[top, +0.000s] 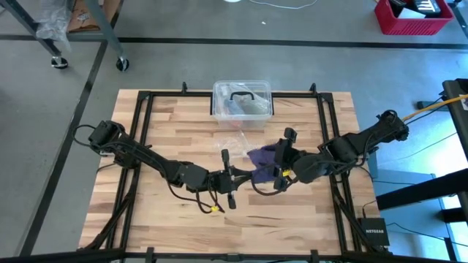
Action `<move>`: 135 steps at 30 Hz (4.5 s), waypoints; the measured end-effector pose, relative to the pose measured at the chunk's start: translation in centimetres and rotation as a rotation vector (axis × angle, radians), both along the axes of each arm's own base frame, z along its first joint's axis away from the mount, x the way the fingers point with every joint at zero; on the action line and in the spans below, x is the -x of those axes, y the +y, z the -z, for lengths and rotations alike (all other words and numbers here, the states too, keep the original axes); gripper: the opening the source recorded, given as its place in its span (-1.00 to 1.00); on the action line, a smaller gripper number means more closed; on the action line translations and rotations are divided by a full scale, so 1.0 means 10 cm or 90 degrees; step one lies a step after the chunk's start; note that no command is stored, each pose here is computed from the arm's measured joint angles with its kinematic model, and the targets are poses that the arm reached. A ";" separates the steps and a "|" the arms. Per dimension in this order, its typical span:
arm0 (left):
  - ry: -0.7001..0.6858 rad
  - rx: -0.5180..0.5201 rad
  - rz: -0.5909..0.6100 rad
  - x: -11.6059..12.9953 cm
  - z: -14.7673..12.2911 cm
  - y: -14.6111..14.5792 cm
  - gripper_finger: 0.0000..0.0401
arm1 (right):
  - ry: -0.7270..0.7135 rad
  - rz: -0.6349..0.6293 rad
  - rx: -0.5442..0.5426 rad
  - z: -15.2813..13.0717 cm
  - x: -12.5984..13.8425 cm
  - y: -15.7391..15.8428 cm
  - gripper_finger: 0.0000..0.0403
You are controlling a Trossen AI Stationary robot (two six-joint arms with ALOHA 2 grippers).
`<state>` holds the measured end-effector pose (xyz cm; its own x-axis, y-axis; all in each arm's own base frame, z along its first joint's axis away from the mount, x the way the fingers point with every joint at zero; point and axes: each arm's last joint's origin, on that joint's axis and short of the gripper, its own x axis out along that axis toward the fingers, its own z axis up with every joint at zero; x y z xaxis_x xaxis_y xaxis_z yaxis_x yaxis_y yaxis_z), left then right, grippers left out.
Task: Roll bandage
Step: Roll the blue bandage
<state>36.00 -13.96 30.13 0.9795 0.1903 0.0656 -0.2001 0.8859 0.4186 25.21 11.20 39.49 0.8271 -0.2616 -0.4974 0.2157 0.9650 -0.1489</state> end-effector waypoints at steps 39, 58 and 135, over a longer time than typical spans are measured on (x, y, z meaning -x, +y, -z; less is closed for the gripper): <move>-0.175 0.059 0.086 0.31 -0.60 0.03 -0.99 | -0.242 -0.016 0.064 0.76 0.96 0.32 0.10; -0.124 0.104 0.124 0.25 -0.51 0.08 -0.98 | -0.406 -0.172 -0.030 0.87 0.69 0.03 0.10; -0.027 -0.217 -0.029 0.28 -0.59 -0.18 -0.98 | -0.400 -0.304 -0.208 0.92 0.51 0.18 -0.78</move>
<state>33.21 -15.74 36.00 0.9656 0.1939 0.1732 -0.2597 0.6859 0.6798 20.13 13.00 30.32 0.9598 0.2618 0.1009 -0.2756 0.9472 0.1640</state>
